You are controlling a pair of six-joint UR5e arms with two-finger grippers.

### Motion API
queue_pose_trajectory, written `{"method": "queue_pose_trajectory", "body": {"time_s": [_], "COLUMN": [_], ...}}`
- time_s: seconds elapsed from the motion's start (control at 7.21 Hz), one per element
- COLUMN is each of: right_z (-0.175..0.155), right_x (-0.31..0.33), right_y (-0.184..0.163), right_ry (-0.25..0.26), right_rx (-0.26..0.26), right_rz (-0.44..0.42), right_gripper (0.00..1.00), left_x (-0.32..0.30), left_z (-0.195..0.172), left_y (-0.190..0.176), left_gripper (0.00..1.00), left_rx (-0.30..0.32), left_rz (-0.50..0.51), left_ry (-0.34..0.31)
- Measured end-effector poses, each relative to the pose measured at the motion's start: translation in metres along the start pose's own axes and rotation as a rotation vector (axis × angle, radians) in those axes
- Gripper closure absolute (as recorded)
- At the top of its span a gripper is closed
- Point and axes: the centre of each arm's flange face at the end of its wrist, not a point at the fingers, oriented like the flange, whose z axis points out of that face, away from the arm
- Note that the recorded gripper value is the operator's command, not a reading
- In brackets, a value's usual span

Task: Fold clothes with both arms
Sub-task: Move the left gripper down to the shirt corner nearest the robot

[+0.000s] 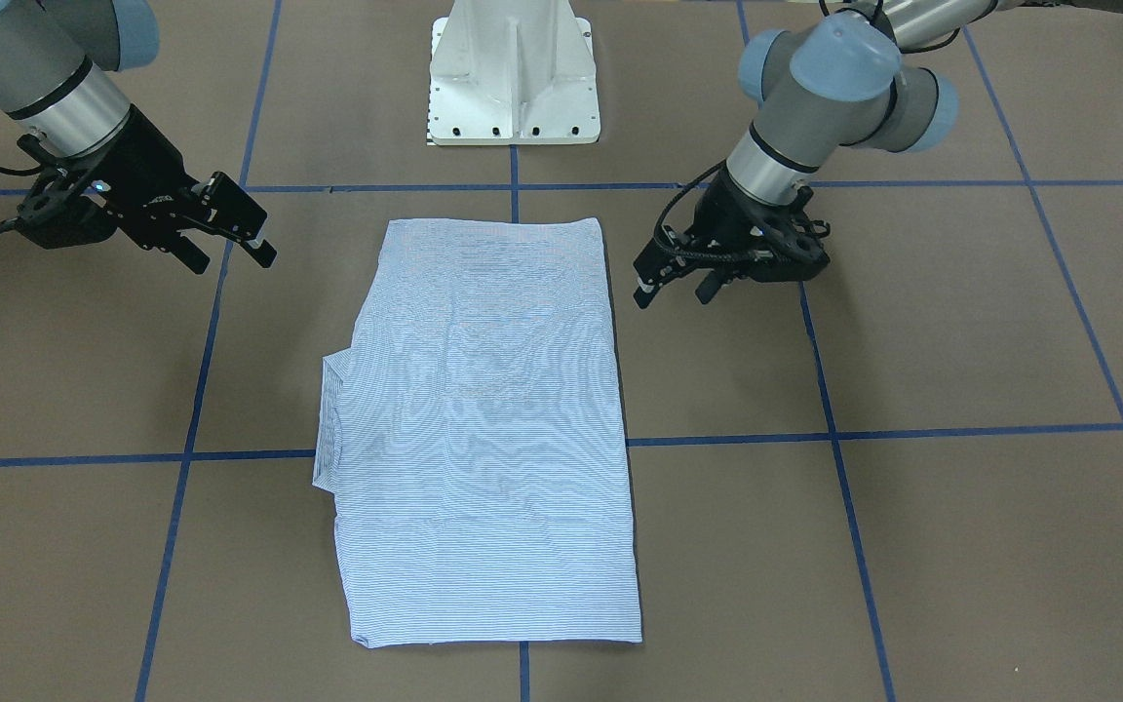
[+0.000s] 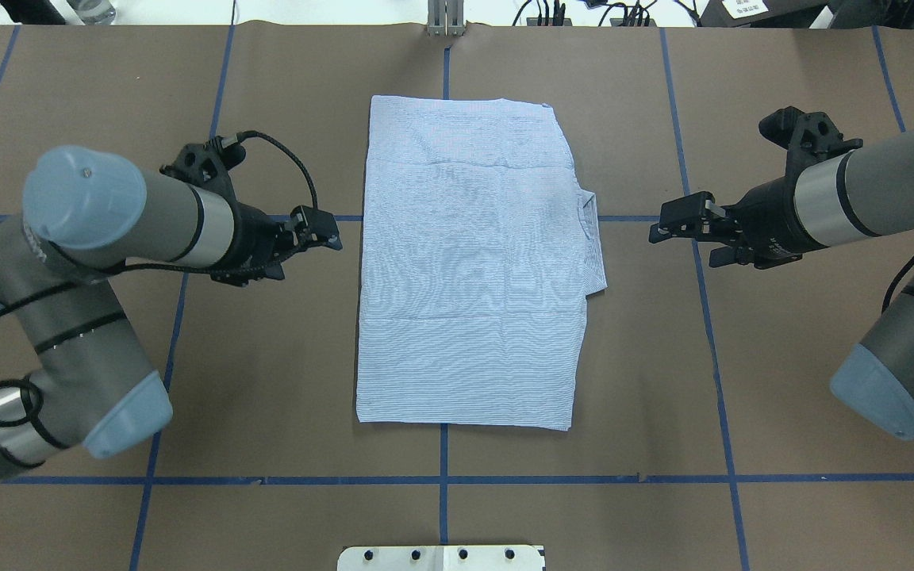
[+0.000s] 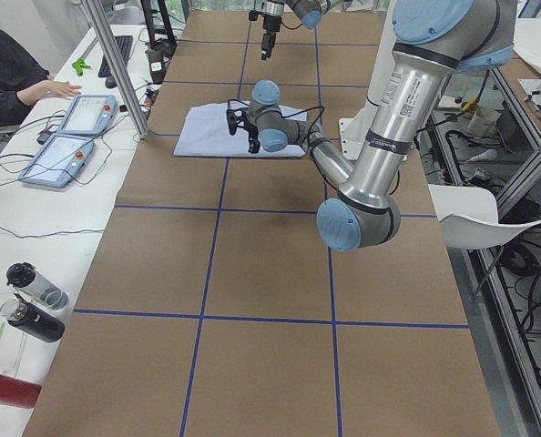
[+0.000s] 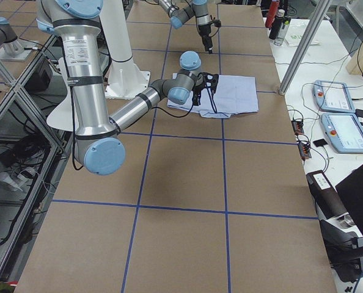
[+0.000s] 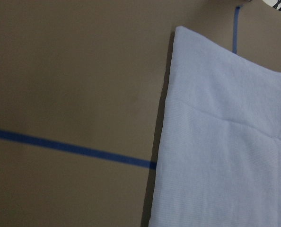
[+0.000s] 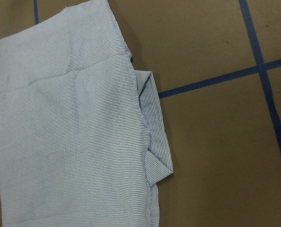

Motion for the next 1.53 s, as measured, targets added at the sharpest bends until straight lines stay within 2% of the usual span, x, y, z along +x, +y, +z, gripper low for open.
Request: {"method": "queue_pose_trajectory", "body": {"time_s": [0.28, 0.42, 0.55, 0.83, 1.25, 1.53], "right_z": [0.001, 0.0, 0.0, 0.001, 0.001, 0.001], "right_x": [0.005, 0.005, 0.005, 0.006, 0.006, 0.006], "right_y": [0.002, 0.003, 0.004, 0.004, 0.004, 0.004], "right_ry": [0.005, 0.004, 0.003, 0.003, 0.004, 0.005], "right_rx": [-0.011, -0.018, -0.022, -0.024, -0.025, -0.026], "right_rz": [0.003, 0.004, 0.004, 0.005, 0.006, 0.006], "right_gripper": [0.0, 0.0, 0.0, 0.0, 0.0, 0.0], "left_x": [-0.007, -0.013, -0.018, -0.026, -0.028, -0.027], "left_z": [0.036, 0.049, 0.06, 0.077, 0.082, 0.082], "left_y": [0.089, 0.12, 0.136, 0.145, 0.146, 0.146], "left_gripper": [0.04, 0.04, 0.06, 0.19, 0.29, 0.3], "left_rx": [-0.03, -0.038, -0.039, -0.034, -0.032, -0.033], "left_rz": [-0.132, -0.174, -0.19, -0.2, -0.201, -0.201], "left_ry": [-0.002, -0.013, -0.029, -0.062, -0.071, -0.07]}}
